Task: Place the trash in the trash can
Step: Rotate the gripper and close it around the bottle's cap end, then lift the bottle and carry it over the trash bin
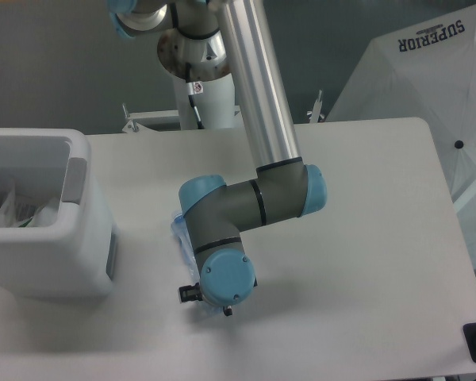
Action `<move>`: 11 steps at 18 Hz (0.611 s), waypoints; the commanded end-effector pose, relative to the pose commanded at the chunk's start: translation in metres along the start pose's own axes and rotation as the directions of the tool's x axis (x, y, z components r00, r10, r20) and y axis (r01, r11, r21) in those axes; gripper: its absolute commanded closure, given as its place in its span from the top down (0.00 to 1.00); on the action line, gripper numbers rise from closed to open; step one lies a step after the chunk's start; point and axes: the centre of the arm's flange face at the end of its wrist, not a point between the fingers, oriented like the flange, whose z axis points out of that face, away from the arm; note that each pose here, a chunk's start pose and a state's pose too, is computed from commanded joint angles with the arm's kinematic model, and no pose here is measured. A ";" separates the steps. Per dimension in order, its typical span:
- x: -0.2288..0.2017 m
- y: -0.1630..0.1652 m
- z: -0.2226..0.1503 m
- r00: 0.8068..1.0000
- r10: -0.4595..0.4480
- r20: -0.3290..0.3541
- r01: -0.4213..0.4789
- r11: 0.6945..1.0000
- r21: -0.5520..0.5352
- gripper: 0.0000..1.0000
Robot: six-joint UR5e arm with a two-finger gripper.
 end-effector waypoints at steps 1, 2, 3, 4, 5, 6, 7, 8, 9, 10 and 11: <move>0.000 0.000 -0.001 1.000 0.000 0.000 0.000 1.000 0.003 0.62; 0.000 0.000 -0.003 1.000 0.000 0.000 0.000 1.000 0.008 0.60; 0.000 0.000 -0.004 1.000 0.000 -0.001 0.000 1.000 0.012 0.59; 0.000 0.000 -0.006 1.000 0.001 0.000 -0.001 1.000 0.017 0.59; 0.001 0.000 -0.008 1.000 0.004 0.000 -0.004 1.000 0.020 0.59; 0.002 0.000 -0.010 1.000 0.004 0.000 -0.004 1.000 0.025 0.59; 0.002 0.001 -0.016 1.000 0.004 0.000 -0.004 0.999 0.034 0.59; 0.003 0.003 -0.025 1.000 0.005 -0.003 -0.005 0.999 0.049 0.59; 0.003 0.004 -0.037 1.000 0.006 -0.002 -0.005 0.997 0.074 0.59; 0.004 0.006 -0.051 1.000 0.007 -0.003 -0.007 0.994 0.110 0.59; 0.005 0.009 -0.068 1.000 0.012 -0.002 -0.012 0.987 0.157 0.60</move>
